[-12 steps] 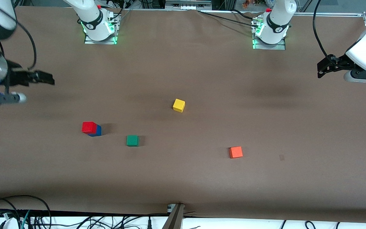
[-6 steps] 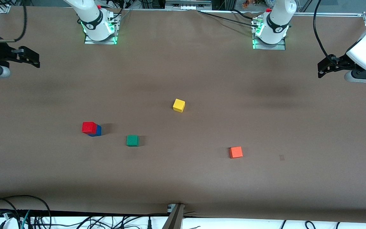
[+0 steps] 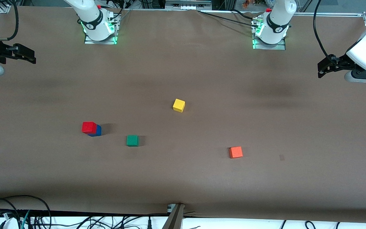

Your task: Pass red block to right arm, stack on blue

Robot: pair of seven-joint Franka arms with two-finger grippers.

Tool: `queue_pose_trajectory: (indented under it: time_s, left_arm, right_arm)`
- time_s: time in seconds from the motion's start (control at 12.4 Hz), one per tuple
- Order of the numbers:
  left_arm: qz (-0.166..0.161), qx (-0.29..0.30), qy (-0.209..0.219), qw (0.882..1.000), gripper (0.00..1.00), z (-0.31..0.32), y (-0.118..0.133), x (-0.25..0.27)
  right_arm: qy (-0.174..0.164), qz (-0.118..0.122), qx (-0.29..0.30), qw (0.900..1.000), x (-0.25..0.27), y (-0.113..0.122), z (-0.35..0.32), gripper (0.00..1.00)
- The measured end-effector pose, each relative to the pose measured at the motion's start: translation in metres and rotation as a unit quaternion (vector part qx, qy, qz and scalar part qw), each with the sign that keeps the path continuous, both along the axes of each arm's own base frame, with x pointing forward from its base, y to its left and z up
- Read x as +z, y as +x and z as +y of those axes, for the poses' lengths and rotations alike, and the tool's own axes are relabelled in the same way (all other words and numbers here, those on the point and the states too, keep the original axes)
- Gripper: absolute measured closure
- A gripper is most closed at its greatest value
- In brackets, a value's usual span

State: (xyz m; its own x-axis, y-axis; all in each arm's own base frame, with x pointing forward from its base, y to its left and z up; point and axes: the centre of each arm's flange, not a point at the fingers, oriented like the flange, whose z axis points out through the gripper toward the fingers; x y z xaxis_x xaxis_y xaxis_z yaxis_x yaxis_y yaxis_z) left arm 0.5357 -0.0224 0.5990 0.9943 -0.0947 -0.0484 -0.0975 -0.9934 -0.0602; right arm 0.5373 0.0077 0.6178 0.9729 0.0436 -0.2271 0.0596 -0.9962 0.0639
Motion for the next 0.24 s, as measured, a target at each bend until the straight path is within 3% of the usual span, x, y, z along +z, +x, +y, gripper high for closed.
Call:
queue_pose_trajectory:
  time_s: [0.24]
  left_arm:
    - [0.000, 0.000, 0.000, 1.000, 0.00, 0.0000, 0.0000, 0.0000]
  right_arm:
    - [0.000, 0.003, 0.000, 1.000, -0.0036, 0.0025, 0.0003, 0.00]
